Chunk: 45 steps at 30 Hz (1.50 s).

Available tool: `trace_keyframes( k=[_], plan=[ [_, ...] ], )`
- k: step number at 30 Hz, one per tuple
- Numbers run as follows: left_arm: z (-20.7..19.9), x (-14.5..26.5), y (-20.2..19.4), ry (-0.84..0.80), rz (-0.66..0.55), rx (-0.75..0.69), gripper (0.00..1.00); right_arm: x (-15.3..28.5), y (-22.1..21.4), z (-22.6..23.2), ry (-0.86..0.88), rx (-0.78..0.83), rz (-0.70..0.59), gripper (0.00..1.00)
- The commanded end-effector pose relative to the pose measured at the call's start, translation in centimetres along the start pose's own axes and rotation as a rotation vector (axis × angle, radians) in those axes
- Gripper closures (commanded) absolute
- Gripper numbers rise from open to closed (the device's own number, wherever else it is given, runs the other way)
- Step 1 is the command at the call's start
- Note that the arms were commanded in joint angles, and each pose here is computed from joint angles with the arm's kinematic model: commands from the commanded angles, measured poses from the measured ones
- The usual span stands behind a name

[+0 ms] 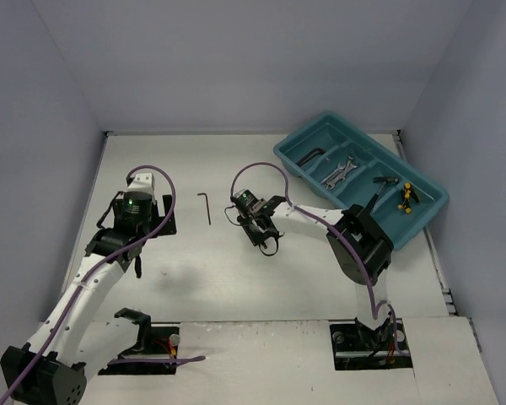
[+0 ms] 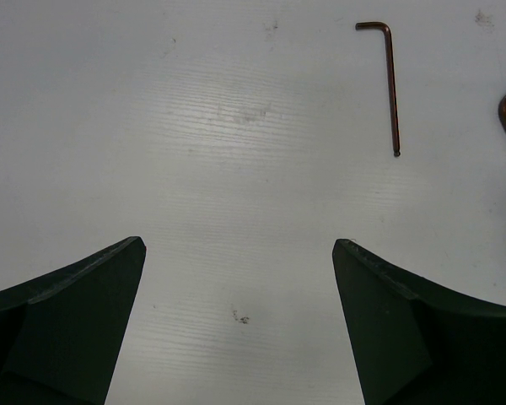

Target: Sort the tools into containers

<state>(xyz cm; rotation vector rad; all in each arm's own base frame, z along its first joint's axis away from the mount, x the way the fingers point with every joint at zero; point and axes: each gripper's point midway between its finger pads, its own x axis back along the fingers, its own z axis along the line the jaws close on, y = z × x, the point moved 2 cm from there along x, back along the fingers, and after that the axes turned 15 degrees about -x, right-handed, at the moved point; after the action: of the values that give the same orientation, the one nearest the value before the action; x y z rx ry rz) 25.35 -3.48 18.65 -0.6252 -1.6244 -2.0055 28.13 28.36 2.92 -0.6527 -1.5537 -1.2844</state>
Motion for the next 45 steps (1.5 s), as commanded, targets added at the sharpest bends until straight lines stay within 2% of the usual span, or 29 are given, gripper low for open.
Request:
trace_keyframes(
  k=[1, 7, 11, 14, 17, 19, 24, 27, 29, 33, 36, 40, 45],
  plan=[
    [0.2, 0.1, 1.5, 0.01, -0.047, 0.021, 0.1, -0.9, 0.6, 1.2, 0.023, 0.019, 0.039, 0.69],
    [0.3, 0.2, 1.4, 0.013, -0.047, 0.017, 0.1, -2.7, 2.7, 1.9, 0.046, 0.034, 0.046, 0.69],
    [0.3, 0.2, 1.4, 0.016, -0.046, 0.015, 0.09, -3.3, 3.6, 2.1, 0.041, 0.044, 0.052, 0.73],
    [0.3, 0.2, 1.5, 0.018, -0.048, 0.016, 0.1, -3.9, 3.5, 2.0, 0.033, 0.042, 0.067, 0.79],
    [0.3, 0.1, 1.5, 0.019, -0.047, 0.016, 0.1, -4.1, 3.8, 1.6, 0.019, 0.015, 0.066, 0.99],
    [0.4, 0.2, 1.5, 0.021, -0.048, 0.016, 0.1, -3.8, 4.6, 1.3, 0.017, -0.006, 0.049, 1.0],
    [0.4, 0.2, 1.5, 0.024, -0.048, 0.015, 0.09, 0.3, 10.4, 0.8, 0.035, -0.083, -0.114, 1.0],
    [0.5, 0.2, 1.4, 0.028, -0.046, 0.015, 0.1, 5.6, 15.8, -0.6, 0.04, -0.149, -0.289, 1.0],
    [0.5, 0.2, 1.5, 0.03, -0.048, 0.016, 0.1, 9.0, 18.9, -1.9, 0.033, -0.209, -0.396, 1.0],
    [0.6, 0.4, 1.5, 0.034, -0.053, 0.018, 0.1, 14.0, 23.5, -8.7, -0.026, -0.443, -0.567, 1.0],
    [0.7, 0.4, 1.5, 0.038, -0.057, 0.019, 0.09, 15.0, 25.8, -15.0, -0.082, -0.638, -0.64, 1.0],
    [0.9, 0.5, 1.6, 0.046, -0.059, 0.021, 0.09, 12.6, 27.5, -20.9, -0.107, -0.832, -0.661, 1.0],
    [1.0, 0.6, 1.7, 0.052, -0.068, 0.02, 0.1, 8.4, 29.2, -24.2, -0.07, -0.975, -0.642, 1.0]
  ],
)
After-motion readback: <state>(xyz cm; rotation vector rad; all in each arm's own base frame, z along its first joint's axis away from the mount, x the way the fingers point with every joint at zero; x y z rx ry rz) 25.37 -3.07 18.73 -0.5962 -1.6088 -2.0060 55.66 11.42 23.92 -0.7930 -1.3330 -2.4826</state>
